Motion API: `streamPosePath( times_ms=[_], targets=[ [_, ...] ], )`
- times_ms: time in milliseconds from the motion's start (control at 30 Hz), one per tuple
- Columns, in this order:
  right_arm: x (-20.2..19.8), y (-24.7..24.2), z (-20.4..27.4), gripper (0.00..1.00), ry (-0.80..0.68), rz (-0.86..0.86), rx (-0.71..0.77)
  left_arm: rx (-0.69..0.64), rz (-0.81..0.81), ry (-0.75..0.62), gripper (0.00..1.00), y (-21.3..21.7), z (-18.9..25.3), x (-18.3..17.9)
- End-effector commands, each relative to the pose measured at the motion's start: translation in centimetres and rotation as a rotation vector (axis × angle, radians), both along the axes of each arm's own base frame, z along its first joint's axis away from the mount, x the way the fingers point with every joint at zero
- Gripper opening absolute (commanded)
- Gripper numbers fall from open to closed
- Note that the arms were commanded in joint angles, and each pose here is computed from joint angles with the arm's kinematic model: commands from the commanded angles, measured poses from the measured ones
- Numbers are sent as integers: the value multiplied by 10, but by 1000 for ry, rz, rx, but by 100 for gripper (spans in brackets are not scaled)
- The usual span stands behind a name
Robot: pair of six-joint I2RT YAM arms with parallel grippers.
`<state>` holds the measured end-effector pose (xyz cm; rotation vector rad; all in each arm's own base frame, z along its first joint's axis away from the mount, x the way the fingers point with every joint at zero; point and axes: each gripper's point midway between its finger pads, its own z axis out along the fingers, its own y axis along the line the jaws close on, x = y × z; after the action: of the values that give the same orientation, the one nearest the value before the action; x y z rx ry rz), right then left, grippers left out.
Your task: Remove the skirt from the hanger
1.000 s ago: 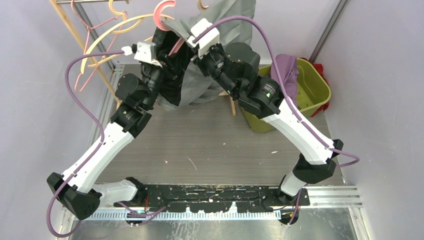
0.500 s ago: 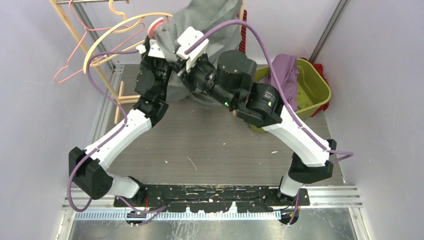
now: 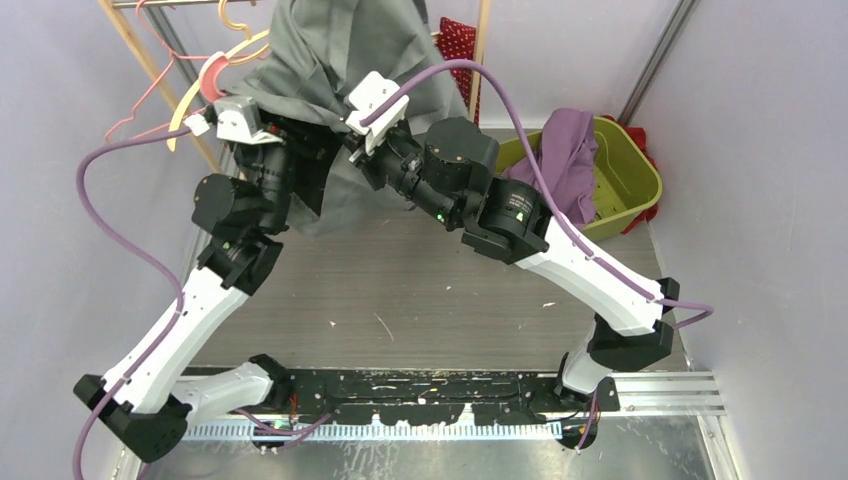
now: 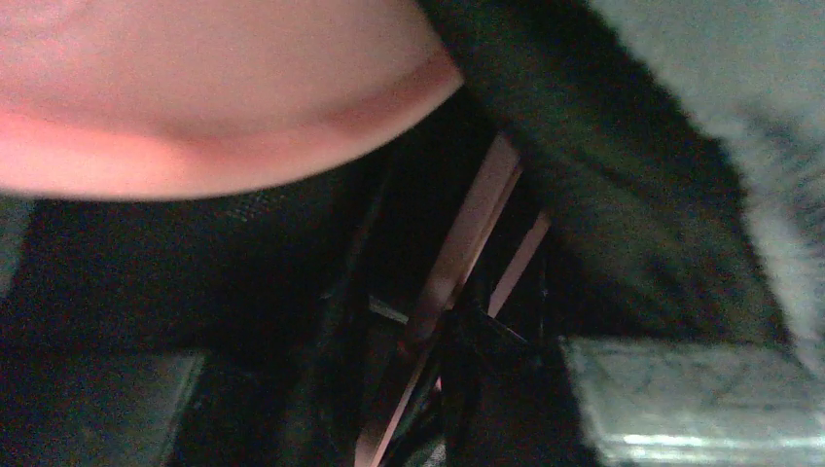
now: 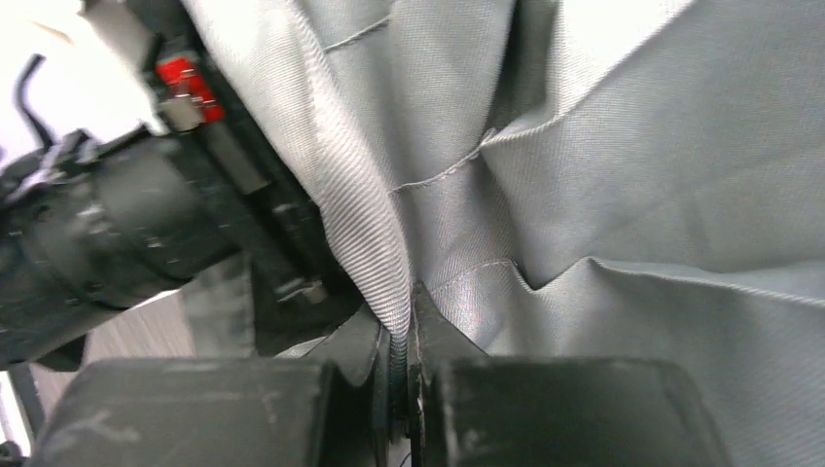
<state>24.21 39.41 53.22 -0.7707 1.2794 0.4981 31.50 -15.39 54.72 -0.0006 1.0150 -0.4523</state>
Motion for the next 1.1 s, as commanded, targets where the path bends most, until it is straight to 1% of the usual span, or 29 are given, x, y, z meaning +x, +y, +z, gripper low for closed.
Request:
streamPosePath(
  times_ms=[0, 67, 167, 300, 433, 467, 500, 533, 567, 633, 700, 767, 867, 900, 967, 1000, 1033, 1067],
  targets=[
    [21, -28, -4, 1, -27, -138, -90, -191, -8, -101, 0, 37, 42, -43],
    [23, -30, 1, 1, -42, -155, -94, -207, -10, -68, 0, 39, 33, -42],
    [24, -28, -1, 1, -42, -155, -108, -284, -11, -78, 0, 47, 34, -46],
    [25, -27, -15, 1, -17, -162, -132, -327, -6, -82, 0, 55, 52, -53],
    [20, -29, -27, 1, 38, -149, -120, -370, 42, -45, 0, 71, 63, -56],
    [18, -31, -28, 4, 50, -146, -112, -363, 62, -30, 0, 73, 64, -55],
    [17, -33, -29, 14, 60, -145, -110, -321, 86, -25, 0, 73, 66, -53],
    [15, -35, -29, 20, 63, -146, -114, -277, 99, -18, 0, 71, 66, -51],
    [14, -39, -27, 22, 63, -150, -117, -231, 102, -2, 0, 67, 64, -48],
    [16, -46, -21, 20, 56, -181, -115, -144, 85, 39, 0, 57, 58, -44],
    [20, -55, -17, 12, 38, -229, -108, -104, 56, 88, 0, 51, 47, -44],
    [26, -60, -20, 8, 17, -277, -117, -103, 32, 128, 0, 49, 38, -48],
    [27, -58, -19, 7, 19, -274, -97, -156, 35, 120, 0, 60, 37, -59],
    [25, -53, -18, 11, 31, -251, -82, -186, 51, 90, 0, 66, 40, -62],
    [15, -40, -16, 21, 57, -167, -55, -210, 94, 38, 0, 75, 40, -62],
    [10, -35, -14, 26, 65, -133, -48, -194, 115, 32, 0, 75, 38, -59],
    [4, -30, -12, 33, 67, -98, -48, -169, 132, 37, 0, 74, 38, -54],
    [-2, -25, -11, 38, 63, -65, -61, -137, 142, 50, 0, 71, 36, -49]
  ],
)
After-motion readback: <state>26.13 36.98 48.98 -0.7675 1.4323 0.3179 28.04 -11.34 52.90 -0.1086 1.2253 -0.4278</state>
